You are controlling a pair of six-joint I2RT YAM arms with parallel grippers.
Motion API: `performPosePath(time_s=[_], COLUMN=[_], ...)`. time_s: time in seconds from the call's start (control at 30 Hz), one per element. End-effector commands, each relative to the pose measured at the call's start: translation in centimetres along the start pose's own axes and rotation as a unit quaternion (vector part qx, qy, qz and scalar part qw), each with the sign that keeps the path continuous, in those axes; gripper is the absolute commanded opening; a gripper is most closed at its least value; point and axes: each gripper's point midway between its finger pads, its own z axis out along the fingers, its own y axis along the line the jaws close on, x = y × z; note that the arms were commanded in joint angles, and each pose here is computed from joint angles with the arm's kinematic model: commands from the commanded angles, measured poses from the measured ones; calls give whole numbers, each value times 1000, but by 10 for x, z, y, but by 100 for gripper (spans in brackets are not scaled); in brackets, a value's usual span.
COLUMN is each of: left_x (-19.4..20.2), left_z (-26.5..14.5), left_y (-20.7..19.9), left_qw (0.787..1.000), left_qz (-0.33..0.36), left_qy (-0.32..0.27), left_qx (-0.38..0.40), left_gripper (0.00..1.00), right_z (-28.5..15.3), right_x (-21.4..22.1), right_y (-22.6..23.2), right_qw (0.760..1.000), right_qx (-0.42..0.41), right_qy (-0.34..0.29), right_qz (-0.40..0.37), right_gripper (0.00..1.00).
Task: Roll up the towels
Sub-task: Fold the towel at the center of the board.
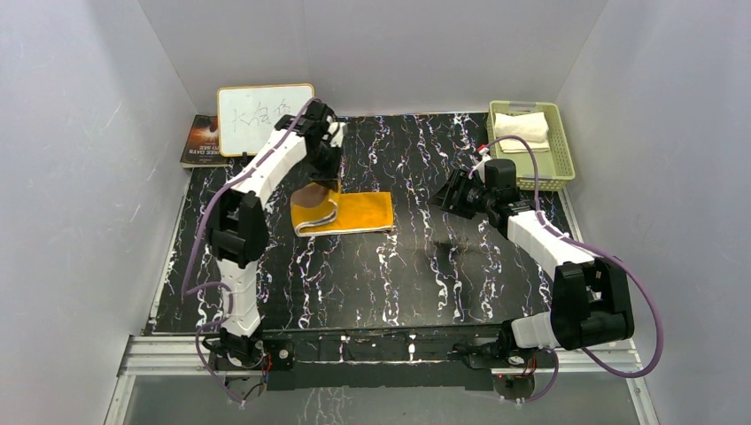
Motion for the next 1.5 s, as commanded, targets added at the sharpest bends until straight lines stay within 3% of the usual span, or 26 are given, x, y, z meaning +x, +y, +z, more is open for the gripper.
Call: performPosePath(time_s=[0.0, 0.3, 0.57, 0.9, 0.97, 1.07, 1.17, 1.23, 1.37, 1.47], left_x=[13, 19, -2, 13, 14, 11, -2, -16, -55, -70], left_z=[-7, 3, -16, 15, 20, 26, 24, 16, -17, -39], left_y=[-39, -80, -96, -105, -106, -107, -106, -105, -92, -69], left_qw=[997, 992, 994, 990, 989, 989, 992, 993, 990, 980], left_qz=[1, 23, -7, -17, -19, -20, -22, -20, -40, -73], left_qy=[58, 83, 45, 89, 92, 87, 62, 34, -53, -116], left_qx=[46, 89, 100, 112, 116, 116, 110, 108, 125, 147], left_gripper=[0, 0, 0, 0, 13, 25, 43, 49, 49, 31], right_z=[-4, 1, 3, 1, 1, 0, -1, -2, -1, 18], right_x=[-23, -18, -14, -12, -11, -12, -16, -20, -34, -35], right_y=[14, 11, 9, 8, 8, 10, 13, 17, 47, 91], right_qw=[999, 999, 999, 999, 999, 999, 999, 999, 995, 988], right_qx=[-9, -8, -9, -9, -9, -11, -14, -18, -50, -75], right_qy=[-28, -15, -8, -6, -6, -6, -8, -14, -29, -30], right_qz=[-29, -30, -29, -33, -32, -34, -41, -49, -86, -130], right_gripper=[52, 52, 52, 52, 52, 53, 53, 53, 52, 49])
